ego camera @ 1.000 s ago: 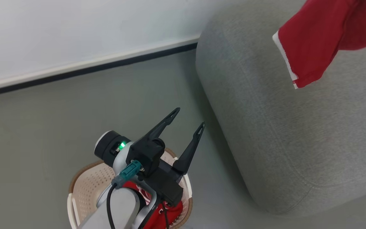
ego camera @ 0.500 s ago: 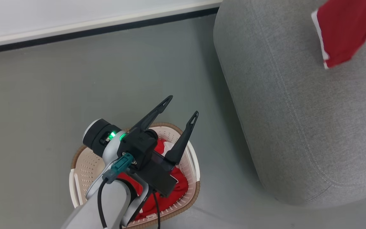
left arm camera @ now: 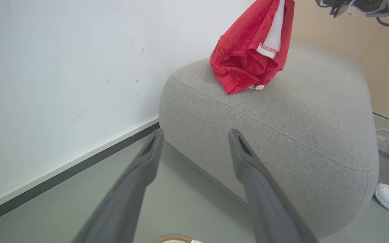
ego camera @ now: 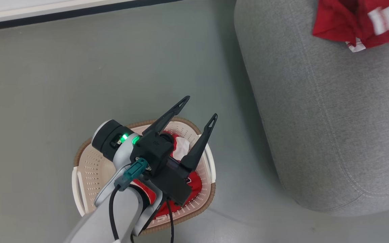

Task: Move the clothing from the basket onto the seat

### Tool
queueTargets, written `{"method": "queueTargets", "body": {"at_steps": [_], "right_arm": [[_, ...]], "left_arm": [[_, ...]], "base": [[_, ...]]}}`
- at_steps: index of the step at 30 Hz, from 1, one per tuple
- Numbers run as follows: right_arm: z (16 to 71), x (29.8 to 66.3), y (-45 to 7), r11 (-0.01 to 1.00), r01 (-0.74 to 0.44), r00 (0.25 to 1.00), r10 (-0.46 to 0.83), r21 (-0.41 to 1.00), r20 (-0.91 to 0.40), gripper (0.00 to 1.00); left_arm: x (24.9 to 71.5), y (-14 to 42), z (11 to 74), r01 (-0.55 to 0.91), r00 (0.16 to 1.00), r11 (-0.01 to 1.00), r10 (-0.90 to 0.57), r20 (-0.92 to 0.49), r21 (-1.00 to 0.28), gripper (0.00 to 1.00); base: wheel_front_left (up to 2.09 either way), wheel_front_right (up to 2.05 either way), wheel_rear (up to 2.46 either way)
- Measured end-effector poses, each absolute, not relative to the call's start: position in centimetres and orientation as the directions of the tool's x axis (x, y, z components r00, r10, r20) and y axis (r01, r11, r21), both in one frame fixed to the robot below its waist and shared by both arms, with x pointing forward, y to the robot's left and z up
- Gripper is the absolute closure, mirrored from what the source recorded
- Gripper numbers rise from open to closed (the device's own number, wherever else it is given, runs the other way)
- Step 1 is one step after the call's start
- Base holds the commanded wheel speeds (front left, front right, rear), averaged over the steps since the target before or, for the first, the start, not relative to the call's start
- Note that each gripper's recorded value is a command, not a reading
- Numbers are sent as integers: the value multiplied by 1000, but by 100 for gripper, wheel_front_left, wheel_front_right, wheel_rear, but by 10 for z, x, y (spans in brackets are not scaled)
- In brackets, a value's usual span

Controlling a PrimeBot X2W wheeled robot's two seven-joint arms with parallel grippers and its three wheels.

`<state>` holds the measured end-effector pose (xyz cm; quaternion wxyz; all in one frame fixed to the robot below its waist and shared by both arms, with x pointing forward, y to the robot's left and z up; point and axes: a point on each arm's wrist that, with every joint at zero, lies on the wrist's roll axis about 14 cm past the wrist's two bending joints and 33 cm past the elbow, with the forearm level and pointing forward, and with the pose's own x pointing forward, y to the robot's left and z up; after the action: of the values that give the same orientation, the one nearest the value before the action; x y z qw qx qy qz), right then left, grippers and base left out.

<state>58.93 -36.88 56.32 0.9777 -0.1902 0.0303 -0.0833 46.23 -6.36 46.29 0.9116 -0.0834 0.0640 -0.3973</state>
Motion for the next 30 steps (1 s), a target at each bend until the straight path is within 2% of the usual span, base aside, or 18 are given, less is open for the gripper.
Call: {"method": "queueTargets", "body": {"at_steps": [8,14,15,16,18,30], "right_arm": [[484,577,-369,936,145,955,-218,-322,-202,100],[451,573,-357,949,129,940,-210,-288,-269,100],[450,573,-357,950,133,939,-212,-282,-271,90],[448,572,-357,950,136,937,-215,-280,-276,69],[445,567,-357,951,138,933,-218,-276,-285,0],[427,523,-356,955,122,915,-214,-271,-343,0]], "left_arm": [[466,-55,450,694,689,688,-720,-82,-213,0],[471,-44,442,670,709,711,-698,-101,-211,0],[472,-44,442,668,711,713,-696,-100,-211,0],[472,-43,440,665,713,716,-693,-104,-211,0],[473,-42,440,662,717,720,-689,-104,-208,0],[470,-42,454,650,736,732,-674,-69,-205,0]], "base": [[0,0,0],[0,0,0],[0,0,0],[0,0,0],[0,0,0],[0,0,0]]}}
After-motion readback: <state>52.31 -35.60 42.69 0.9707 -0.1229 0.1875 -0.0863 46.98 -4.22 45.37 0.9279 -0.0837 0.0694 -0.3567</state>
